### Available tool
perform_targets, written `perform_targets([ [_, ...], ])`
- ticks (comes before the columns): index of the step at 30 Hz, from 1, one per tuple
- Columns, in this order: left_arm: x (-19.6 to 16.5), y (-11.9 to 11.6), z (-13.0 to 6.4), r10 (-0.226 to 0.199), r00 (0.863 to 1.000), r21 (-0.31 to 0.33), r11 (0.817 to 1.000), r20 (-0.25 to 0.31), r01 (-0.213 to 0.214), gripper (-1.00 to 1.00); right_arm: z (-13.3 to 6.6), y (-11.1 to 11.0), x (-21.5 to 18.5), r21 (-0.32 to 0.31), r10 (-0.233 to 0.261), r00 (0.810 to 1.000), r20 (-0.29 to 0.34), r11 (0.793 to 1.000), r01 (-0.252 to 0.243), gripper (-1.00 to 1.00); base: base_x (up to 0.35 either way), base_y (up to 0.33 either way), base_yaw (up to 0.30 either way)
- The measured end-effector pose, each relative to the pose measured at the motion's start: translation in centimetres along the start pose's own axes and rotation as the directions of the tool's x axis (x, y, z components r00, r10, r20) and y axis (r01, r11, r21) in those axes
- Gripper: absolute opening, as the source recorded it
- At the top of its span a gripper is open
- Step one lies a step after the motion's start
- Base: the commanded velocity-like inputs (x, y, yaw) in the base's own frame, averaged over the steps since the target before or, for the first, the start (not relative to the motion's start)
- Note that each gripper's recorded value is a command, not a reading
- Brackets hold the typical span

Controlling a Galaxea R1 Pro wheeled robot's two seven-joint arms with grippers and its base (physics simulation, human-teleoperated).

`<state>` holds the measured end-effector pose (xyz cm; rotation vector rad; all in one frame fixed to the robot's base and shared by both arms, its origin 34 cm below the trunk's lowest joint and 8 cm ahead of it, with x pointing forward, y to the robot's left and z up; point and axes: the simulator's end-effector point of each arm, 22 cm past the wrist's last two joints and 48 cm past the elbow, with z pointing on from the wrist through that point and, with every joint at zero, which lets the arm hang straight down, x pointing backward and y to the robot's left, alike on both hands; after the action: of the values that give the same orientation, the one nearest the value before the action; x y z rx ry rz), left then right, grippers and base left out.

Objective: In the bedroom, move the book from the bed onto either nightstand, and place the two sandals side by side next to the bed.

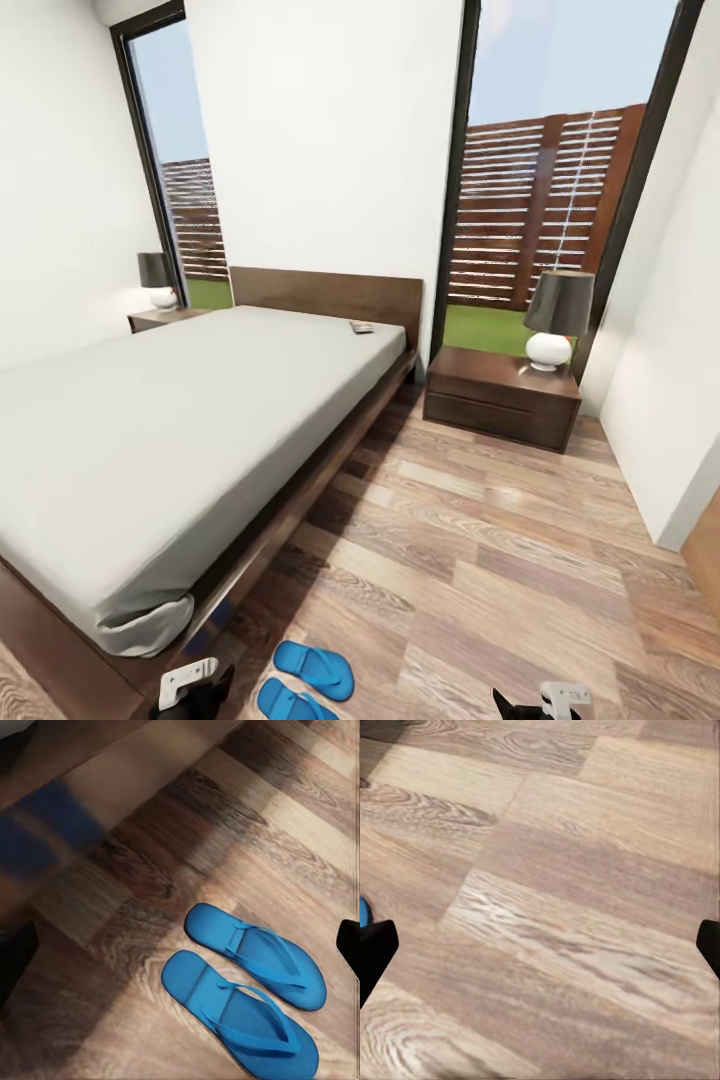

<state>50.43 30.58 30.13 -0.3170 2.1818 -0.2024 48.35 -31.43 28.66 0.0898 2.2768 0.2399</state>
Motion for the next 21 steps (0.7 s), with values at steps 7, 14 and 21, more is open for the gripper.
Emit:
perform_targets([
  [7,0.0,0.01,0.0,0.0,1.0,0.0,1.0,0.0,0.0,1.0,0.01,-0.01,-0.04,0.0,0.0,1.0,0.001,1.0,0.0,1.0,0.0,0.0,-0.283],
  [14,0.0,0.01,0.0,0.0,1.0,0.0,1.0,0.0,0.0,1.0,0.01,0.01,-0.03,0.0,0.0,1.0,0.0,1.0,0.0,1.0,0.0,0.0,-0.282],
  [21,-0.03,0.02,0.0,0.0,1.0,0.0,1.0,0.001,0.0,1.0,0.02,0.0,-0.05,0.0,0.0,1.0,0.001,1.0,0.0,1.0,0.0,0.0,-0.282],
])
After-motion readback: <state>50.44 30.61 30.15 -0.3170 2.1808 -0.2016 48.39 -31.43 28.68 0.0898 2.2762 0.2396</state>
